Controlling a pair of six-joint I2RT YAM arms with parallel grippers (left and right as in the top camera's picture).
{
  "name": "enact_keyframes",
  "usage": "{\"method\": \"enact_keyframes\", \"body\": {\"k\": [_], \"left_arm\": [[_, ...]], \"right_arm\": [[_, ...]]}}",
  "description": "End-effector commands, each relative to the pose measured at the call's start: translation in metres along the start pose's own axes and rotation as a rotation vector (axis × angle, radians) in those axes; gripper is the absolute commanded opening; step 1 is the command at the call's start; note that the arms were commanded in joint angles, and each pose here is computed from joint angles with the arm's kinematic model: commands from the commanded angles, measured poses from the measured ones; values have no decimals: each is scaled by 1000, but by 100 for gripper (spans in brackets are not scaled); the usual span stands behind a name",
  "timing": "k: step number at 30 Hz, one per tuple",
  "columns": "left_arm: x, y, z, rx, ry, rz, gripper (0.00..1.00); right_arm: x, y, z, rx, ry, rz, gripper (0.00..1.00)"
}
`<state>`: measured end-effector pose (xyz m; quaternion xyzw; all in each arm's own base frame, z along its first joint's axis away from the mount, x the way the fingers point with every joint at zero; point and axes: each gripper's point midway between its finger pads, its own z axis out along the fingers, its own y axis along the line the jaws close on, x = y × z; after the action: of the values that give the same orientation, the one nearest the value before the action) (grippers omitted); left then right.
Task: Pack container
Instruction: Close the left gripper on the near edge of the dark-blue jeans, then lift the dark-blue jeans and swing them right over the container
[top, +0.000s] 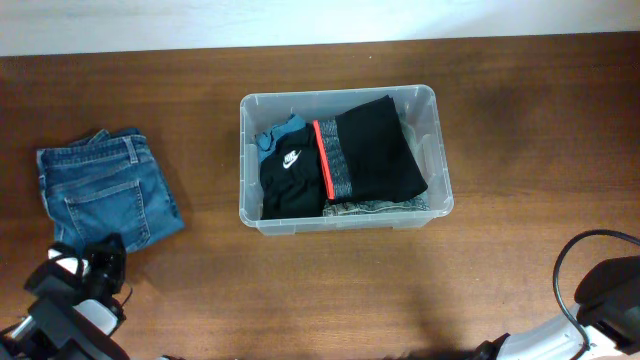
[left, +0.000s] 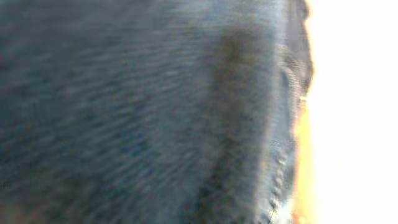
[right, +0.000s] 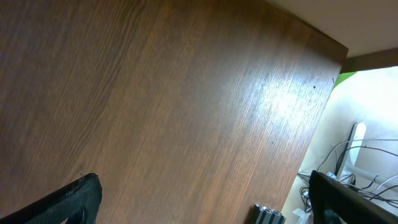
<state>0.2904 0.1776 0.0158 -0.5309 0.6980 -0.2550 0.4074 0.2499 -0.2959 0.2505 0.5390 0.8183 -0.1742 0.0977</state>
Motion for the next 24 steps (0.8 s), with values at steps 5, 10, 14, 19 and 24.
{"method": "enact_keyframes", "body": {"k": [5, 10, 14, 19, 24], "left_arm": [[-7, -90, -23, 313, 80, 19, 1], [-27, -133, -51, 376, 5, 104, 1], [-43, -168, -73, 383, -8, 117, 1], [-60, -210, -91, 363, 3, 185, 1], [-68, -262, -106, 289, -25, 323, 1]], "right_arm": [[-2, -3, -1, 11, -7, 7, 99], [-2, -3, -1, 11, -7, 7, 98], [-2, -3, -1, 11, -7, 7, 99], [-2, -3, -1, 11, -7, 7, 99], [-2, -3, -1, 11, -7, 7, 98]]}}
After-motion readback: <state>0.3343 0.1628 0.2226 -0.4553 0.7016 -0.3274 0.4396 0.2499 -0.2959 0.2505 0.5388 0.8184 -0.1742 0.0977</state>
